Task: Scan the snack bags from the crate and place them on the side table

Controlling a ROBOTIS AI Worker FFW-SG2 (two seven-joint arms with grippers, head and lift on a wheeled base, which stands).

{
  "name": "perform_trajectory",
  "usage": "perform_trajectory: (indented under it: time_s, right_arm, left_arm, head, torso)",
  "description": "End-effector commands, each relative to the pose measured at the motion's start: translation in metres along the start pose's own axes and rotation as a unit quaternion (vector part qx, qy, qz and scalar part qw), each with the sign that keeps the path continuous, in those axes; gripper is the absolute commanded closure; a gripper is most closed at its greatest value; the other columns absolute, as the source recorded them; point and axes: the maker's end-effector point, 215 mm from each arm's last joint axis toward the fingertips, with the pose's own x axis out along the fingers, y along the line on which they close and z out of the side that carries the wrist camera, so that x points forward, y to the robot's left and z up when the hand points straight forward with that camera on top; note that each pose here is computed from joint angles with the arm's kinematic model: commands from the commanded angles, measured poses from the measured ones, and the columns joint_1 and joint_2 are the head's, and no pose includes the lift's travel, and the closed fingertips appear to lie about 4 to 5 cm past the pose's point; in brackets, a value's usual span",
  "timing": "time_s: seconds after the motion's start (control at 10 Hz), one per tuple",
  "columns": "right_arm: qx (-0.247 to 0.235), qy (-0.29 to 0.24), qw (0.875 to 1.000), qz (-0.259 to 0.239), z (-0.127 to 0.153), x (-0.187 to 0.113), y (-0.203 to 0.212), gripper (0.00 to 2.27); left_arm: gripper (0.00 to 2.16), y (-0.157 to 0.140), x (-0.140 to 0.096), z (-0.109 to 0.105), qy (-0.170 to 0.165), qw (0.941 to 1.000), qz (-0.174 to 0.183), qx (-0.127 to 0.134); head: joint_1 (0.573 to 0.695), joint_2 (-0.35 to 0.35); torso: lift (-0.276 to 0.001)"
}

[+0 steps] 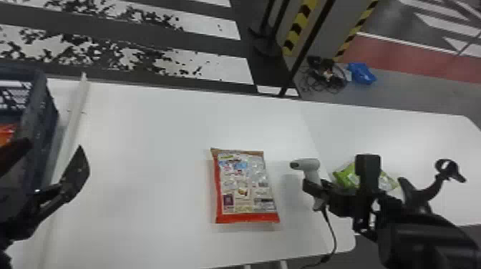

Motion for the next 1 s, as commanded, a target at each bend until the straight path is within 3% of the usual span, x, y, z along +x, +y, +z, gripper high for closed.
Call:
perform_trajectory:
  time_s: [0.0,0.3,0.7,0.9]
  right_arm:
    - [0.001,0.001,1.0,0.001,-0.004,0.009,-0.002,2.24]
    - [-0.001,-0.002,1.0,-0.001,-0.008,0.018,-0.003,2.22]
    - [-0.002,-0.003,1.0,-0.002,-0.014,0.023,-0.002,1.9]
    - [-0.001,-0.006,1.0,-0.003,-0.012,0.023,-0.002,1.27]
  left_arm:
    - [0.1,0.0,0.0,0.0,0.0,1.0,0.0,0.0]
    - [0.1,0.0,0.0,0.0,0.0,1.0,0.0,0.001]
    - [0.1,-0.001,0.001,-0.001,0.001,1.0,-0.001,0.0]
    - [0.1,-0.001,0.001,-0.001,0.001,1.0,-0.001,0.0]
  head:
    - [0.695,-0.331]
    - [0.695,-0.331]
    - [0.695,-0.33]
    - [0.695,-0.33]
  torso:
    - [-0.095]
    - [-0.095]
    - [-0.095]
    - [-0.095]
